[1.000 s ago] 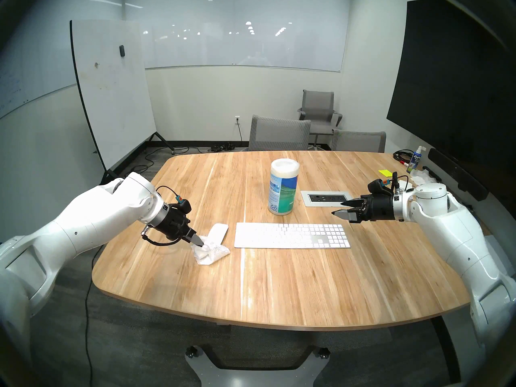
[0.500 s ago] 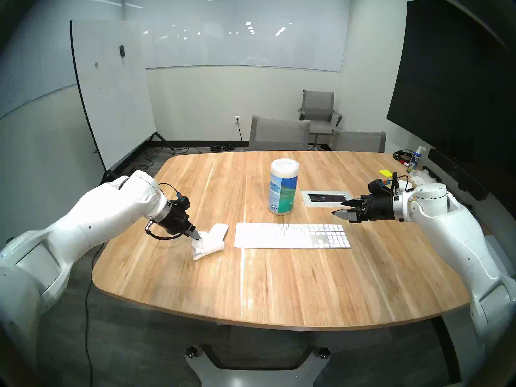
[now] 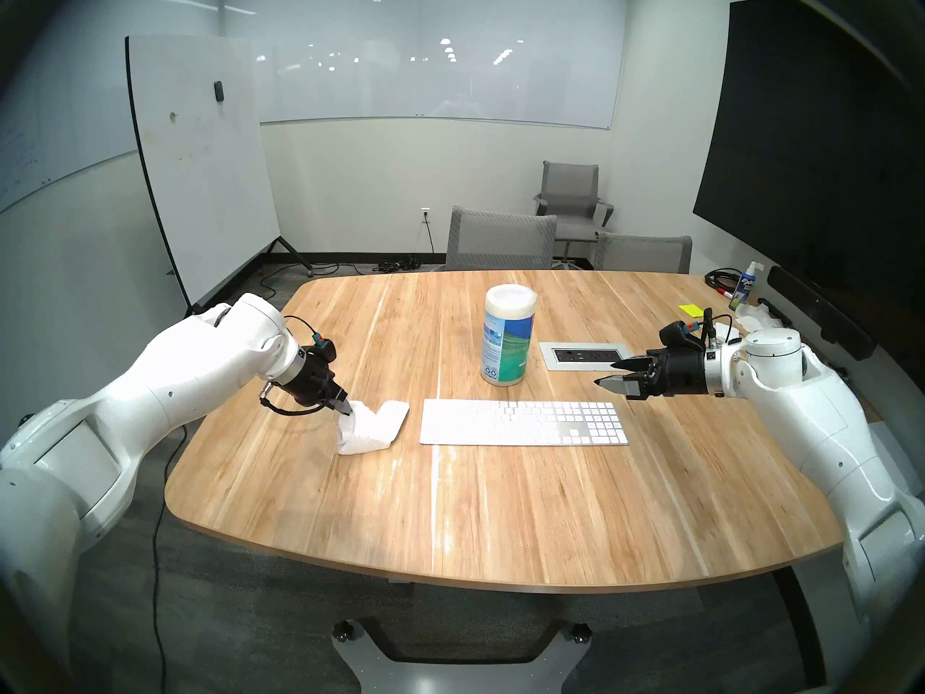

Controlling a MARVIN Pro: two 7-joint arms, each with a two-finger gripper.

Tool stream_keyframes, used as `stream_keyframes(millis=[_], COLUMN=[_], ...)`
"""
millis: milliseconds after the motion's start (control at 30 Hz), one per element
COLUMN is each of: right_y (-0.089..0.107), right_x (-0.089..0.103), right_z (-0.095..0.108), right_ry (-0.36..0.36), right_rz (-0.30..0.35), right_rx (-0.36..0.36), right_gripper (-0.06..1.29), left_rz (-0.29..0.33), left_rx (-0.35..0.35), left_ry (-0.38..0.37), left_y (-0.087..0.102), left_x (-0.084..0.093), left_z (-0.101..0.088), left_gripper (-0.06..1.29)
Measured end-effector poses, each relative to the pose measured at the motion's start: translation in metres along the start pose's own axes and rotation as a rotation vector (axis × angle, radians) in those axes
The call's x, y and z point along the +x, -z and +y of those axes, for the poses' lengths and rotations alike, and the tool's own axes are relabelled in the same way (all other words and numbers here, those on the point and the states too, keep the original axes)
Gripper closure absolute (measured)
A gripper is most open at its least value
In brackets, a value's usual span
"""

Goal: Wipe the keyboards and mice with a disinfecting wipe, then set the wipe down

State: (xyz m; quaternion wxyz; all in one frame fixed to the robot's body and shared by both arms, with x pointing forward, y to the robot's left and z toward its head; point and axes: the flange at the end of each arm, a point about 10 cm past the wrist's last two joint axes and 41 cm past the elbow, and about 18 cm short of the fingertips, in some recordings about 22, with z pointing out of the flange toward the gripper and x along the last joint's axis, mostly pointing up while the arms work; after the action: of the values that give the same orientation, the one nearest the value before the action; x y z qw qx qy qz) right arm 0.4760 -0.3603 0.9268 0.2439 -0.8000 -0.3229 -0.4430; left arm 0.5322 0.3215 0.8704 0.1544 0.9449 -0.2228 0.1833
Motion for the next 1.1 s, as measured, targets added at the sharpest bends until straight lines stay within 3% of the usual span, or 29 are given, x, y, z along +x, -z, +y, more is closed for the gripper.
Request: stream_keyframes(millis=[367, 600, 1100], right_y=[0.000, 0.000, 0.000], right_x=[0.000, 0.000, 0.000], right_z=[0.000, 0.000, 0.000], right_ry=[0.000, 0.000, 0.000], right_rz=[0.000, 0.000, 0.000], right_rx=[0.000, 0.000, 0.000], right_gripper=[0.00, 0.00, 0.00], left_rz=[0.004, 0.037, 0.101], left_rx=[0.096, 0.127, 0.265], left_ry=[-0.020, -0.072, -0.077], left_y=[0.009, 0.018, 0.039], left_x=[0.002, 0.006, 0.015], left_z=[-0.024, -0.031, -0.066], left_gripper=[1.25, 1.25, 1.25])
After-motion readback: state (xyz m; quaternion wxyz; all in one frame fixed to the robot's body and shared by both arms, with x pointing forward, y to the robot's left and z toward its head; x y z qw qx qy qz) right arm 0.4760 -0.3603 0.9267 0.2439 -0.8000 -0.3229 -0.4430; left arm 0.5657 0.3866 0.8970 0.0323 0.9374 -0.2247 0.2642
